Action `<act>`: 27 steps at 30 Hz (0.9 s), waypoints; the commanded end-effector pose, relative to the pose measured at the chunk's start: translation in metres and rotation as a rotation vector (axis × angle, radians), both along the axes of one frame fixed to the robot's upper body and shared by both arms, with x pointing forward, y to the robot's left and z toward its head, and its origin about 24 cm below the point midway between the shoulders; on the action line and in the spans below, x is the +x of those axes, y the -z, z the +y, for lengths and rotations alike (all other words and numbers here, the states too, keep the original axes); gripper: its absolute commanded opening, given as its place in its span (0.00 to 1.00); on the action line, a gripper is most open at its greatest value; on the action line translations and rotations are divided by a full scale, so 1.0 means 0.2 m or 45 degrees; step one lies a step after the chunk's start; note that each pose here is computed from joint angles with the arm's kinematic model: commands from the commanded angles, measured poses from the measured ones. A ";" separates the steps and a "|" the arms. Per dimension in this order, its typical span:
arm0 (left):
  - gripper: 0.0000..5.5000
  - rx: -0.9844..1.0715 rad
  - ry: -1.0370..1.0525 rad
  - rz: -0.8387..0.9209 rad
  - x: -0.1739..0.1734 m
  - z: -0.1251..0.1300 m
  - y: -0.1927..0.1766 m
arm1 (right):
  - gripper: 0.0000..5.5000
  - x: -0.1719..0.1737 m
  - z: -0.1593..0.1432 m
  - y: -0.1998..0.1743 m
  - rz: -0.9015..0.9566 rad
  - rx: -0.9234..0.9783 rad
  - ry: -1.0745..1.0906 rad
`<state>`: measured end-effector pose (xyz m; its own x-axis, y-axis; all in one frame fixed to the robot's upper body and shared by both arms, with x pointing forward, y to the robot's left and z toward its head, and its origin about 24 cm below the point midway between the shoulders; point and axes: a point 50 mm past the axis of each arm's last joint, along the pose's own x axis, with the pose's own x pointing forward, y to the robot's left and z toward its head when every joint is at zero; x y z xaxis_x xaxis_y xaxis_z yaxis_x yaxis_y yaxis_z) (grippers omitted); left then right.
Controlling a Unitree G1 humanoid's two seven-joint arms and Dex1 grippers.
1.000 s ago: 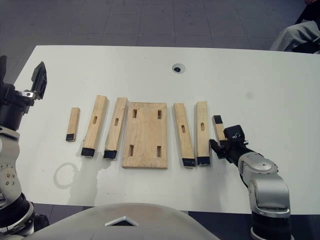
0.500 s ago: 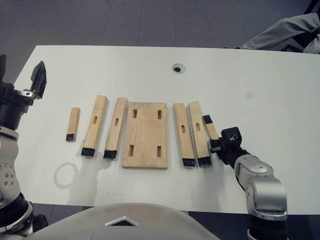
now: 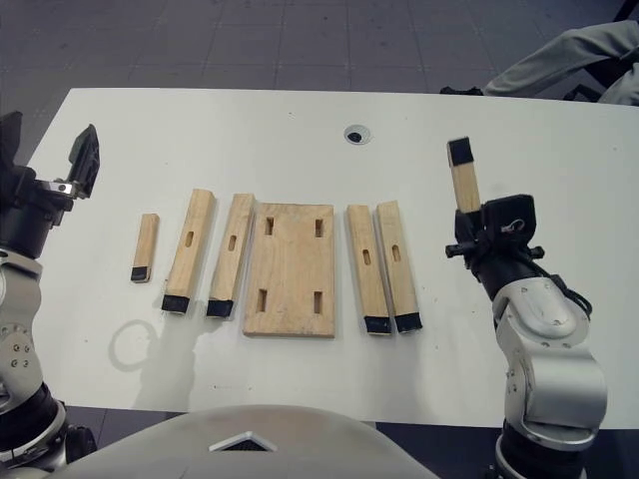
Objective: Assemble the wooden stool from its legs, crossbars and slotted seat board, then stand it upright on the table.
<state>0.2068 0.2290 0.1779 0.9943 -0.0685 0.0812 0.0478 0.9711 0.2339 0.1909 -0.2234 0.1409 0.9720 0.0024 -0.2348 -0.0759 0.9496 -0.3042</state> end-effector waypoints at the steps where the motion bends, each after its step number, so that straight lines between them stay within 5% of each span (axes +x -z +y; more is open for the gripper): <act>1: 0.74 -0.105 0.111 0.096 0.02 -0.05 0.07 | 0.24 0.00 0.17 -0.05 -0.137 0.038 -0.148; 11: 0.74 -0.724 0.988 0.340 -0.02 -0.44 0.09 | 0.24 -0.06 0.49 0.02 -0.305 0.184 -0.433; 27: 0.74 -0.796 1.056 0.429 0.02 -0.49 0.10 | 0.24 -0.11 0.66 0.01 -0.338 0.273 -0.578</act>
<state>0.2073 0.1301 0.1563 0.6250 -0.7769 0.0765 0.7166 0.5321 -0.4509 0.1701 -0.0946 0.1365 0.8942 0.4441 0.0563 -0.4296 0.8867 -0.1706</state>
